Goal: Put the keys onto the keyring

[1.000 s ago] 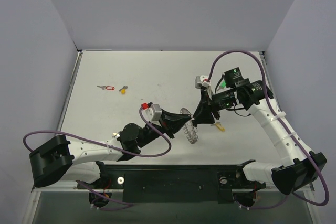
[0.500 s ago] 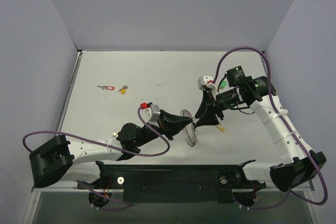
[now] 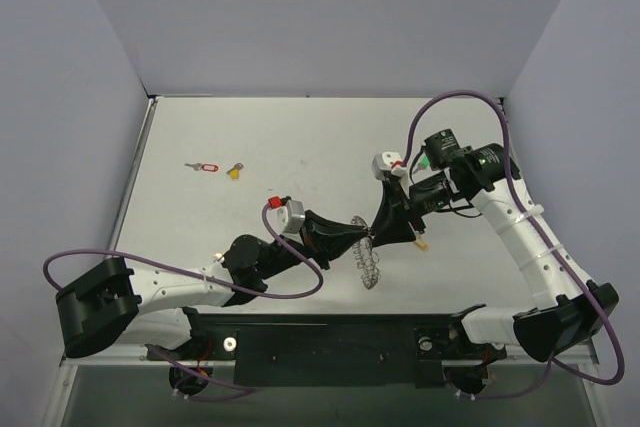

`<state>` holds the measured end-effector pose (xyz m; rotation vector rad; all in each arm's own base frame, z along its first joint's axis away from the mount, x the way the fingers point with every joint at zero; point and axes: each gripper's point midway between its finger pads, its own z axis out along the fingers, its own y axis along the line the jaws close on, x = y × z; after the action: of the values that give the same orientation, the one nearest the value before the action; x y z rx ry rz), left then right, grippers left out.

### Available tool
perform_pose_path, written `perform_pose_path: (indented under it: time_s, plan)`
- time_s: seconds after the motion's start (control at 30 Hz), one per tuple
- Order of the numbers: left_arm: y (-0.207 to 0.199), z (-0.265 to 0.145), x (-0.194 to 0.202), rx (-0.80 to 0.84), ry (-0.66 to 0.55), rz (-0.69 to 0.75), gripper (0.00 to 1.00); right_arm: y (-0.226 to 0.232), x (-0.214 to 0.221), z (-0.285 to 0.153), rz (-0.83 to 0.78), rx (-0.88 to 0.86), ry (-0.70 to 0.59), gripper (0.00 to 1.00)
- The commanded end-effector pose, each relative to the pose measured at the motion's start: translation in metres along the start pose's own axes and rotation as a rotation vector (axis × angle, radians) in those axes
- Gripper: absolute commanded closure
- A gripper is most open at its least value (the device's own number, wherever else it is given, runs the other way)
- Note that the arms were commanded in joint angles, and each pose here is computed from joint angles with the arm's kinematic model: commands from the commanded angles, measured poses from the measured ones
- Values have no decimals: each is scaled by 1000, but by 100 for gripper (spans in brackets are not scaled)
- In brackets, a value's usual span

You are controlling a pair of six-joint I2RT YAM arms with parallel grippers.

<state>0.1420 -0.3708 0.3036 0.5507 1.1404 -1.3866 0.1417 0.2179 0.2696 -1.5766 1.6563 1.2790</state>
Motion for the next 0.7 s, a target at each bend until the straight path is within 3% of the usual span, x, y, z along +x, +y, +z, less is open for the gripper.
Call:
perform_pose_path:
  time_s: [0.0,0.37,0.67]
  plan:
    - [-14,6,-32,60,-112,-4,100,11,-13,-2,-30,-42,-41,74]
    - [-17,8,-31,80,-107,-9,100,9,-13,-3,-17,-43,-55,75]
    - [-17,9,-30,81,-104,-11,100,8,-12,-2,-17,-46,-57,92]
